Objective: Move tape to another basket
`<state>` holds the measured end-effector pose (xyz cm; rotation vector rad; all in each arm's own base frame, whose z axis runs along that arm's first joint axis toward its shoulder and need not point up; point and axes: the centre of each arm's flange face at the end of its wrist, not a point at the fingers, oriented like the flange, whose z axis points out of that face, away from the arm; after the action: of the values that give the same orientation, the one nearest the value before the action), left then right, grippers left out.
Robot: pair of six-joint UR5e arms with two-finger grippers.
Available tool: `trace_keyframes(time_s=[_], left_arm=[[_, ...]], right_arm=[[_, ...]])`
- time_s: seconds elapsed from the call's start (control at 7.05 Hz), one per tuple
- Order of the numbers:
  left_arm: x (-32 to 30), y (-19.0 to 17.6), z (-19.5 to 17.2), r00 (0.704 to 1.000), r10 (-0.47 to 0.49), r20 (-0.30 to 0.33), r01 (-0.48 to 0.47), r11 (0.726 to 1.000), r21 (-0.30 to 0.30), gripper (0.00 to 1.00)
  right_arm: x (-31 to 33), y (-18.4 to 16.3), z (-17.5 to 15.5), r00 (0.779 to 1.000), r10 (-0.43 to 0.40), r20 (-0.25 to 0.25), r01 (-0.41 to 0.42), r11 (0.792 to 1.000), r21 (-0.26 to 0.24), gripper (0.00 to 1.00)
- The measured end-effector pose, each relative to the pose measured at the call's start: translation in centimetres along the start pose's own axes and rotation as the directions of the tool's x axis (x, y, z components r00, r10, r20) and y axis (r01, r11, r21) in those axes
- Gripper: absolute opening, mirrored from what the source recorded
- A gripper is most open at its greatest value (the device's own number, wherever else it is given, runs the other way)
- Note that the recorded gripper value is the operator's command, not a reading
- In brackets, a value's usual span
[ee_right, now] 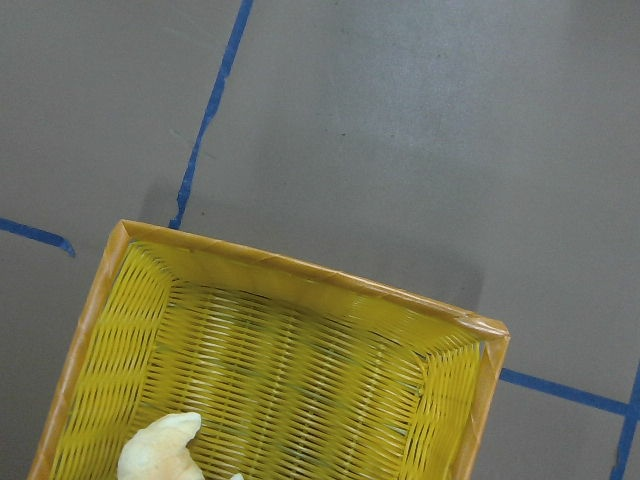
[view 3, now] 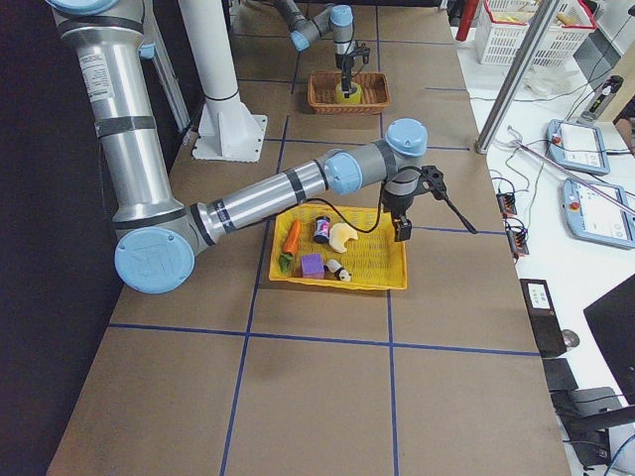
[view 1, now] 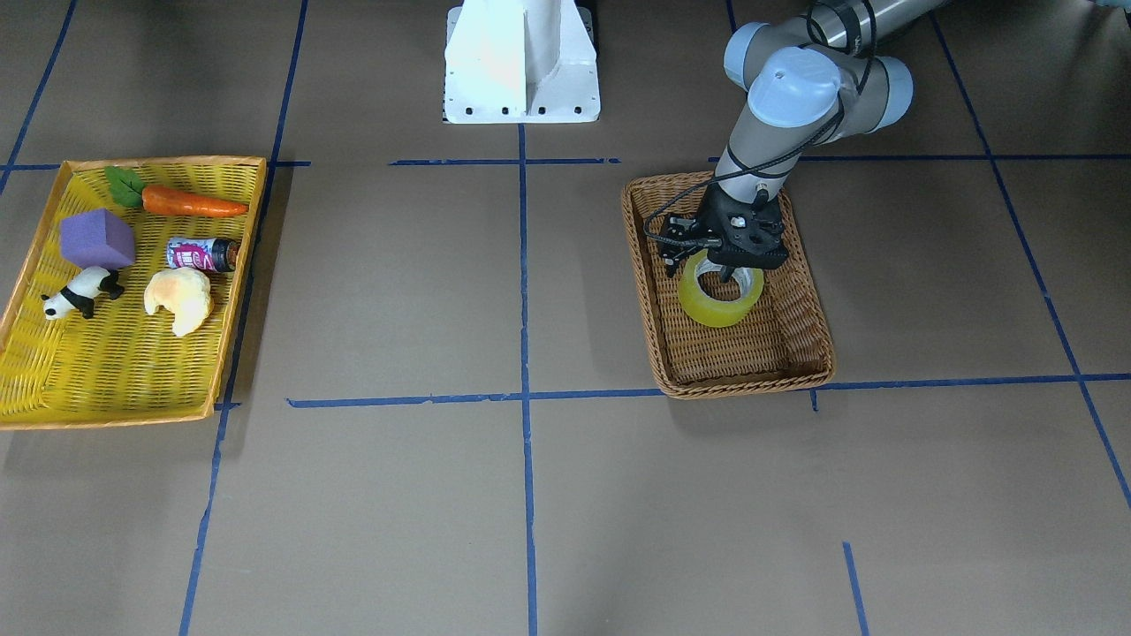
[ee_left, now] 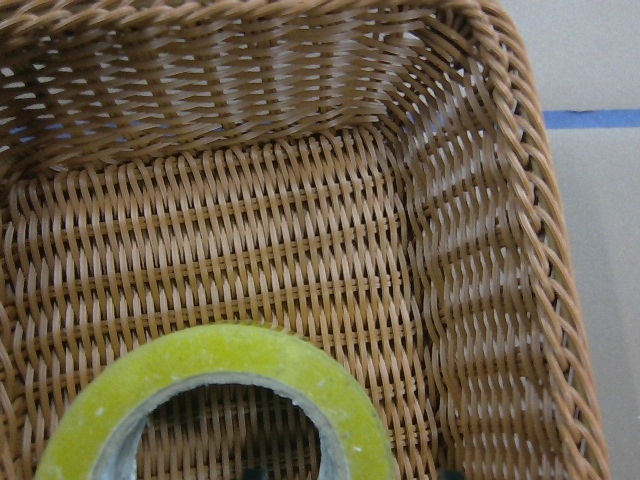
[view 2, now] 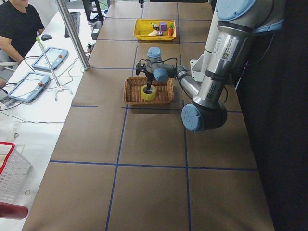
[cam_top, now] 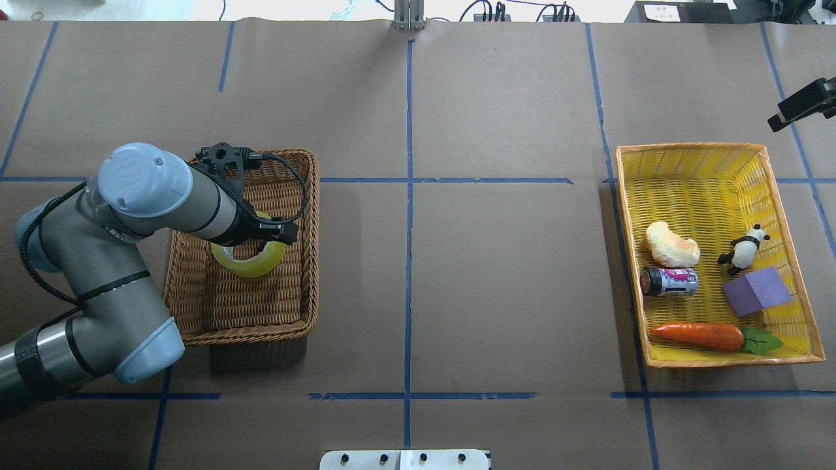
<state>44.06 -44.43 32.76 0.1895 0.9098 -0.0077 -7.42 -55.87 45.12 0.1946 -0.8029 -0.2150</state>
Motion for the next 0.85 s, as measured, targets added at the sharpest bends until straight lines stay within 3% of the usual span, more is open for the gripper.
trace_keyframes(time_s=[0.28,0.57,0.85], left_arm=[[-2.3,-2.9,-4.1,0.999,0.032,0.027,-0.031,0.999,-0.038,1.0],[-8.4,-6.6,-9.9,0.995,0.091,0.047,-0.087,0.992,-0.092,1.0],[-17.7,-8.6,-13.5,0.989,0.14,0.051,-0.133,0.984,-0.121,1.0]], right_arm=[[2.2,1.2,0.2,1.0,0.004,-0.009,-0.004,1.0,-0.01,1.0],[7.7,4.6,0.5,0.999,-0.036,-0.026,0.035,0.999,-0.036,1.0],[16.4,10.0,1.6,0.999,-0.032,0.027,0.034,0.997,-0.068,1.0]])
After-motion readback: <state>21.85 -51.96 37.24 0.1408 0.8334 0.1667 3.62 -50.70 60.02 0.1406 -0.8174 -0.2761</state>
